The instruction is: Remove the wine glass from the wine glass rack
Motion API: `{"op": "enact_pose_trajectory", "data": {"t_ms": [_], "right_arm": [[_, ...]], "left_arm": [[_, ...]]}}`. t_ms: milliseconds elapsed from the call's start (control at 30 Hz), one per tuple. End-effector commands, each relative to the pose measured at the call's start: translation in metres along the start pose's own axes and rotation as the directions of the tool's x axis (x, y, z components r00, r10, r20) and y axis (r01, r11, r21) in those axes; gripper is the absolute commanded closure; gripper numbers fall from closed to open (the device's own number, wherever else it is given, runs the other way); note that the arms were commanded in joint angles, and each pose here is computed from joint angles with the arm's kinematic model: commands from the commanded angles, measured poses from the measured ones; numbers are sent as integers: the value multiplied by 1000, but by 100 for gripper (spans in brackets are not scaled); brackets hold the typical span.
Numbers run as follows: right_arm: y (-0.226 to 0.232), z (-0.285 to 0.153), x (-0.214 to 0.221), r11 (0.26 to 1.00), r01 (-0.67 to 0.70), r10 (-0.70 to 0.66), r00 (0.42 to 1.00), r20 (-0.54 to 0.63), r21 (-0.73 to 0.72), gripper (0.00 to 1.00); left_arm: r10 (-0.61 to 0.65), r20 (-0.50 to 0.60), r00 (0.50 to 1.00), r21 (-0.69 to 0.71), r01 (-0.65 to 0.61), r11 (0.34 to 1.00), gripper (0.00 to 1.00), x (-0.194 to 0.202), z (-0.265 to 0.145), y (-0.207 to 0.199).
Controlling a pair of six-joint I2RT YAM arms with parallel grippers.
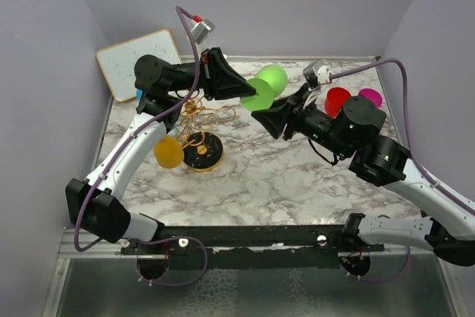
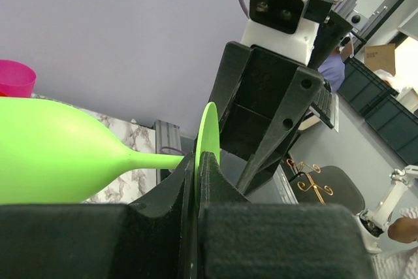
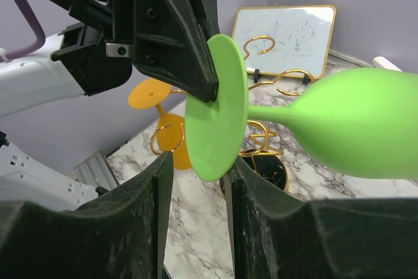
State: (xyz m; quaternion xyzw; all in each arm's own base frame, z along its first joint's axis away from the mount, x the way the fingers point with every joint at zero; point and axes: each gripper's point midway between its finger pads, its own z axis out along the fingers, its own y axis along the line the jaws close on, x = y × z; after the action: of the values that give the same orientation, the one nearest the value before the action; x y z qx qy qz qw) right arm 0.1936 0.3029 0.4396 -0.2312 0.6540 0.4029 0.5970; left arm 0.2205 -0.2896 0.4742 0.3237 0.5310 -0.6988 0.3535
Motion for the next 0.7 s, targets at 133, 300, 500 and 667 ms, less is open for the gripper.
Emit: {"op": "enact_pose_trajectory", "data": {"t_ms": [133, 300, 500, 667], "right_arm": [[1, -5, -27, 1000, -3, 2, 996, 88, 9, 71], [0, -2, -24, 1000, -11, 10, 996, 88, 12, 87], [-3, -6, -26, 1000, -10, 8, 993, 114, 23, 99], [-5, -14, -30, 999, 23, -27, 988, 151, 22, 99]], "left_arm": [[76, -12, 997, 36, -75, 997, 100, 3, -3, -23], [71, -15, 997, 36, -70, 997, 100, 8, -4, -24], [71, -15, 997, 35, -71, 997, 100, 11, -5, -25], [55, -20, 998, -13, -55, 998, 48, 12, -5, -15]]}}
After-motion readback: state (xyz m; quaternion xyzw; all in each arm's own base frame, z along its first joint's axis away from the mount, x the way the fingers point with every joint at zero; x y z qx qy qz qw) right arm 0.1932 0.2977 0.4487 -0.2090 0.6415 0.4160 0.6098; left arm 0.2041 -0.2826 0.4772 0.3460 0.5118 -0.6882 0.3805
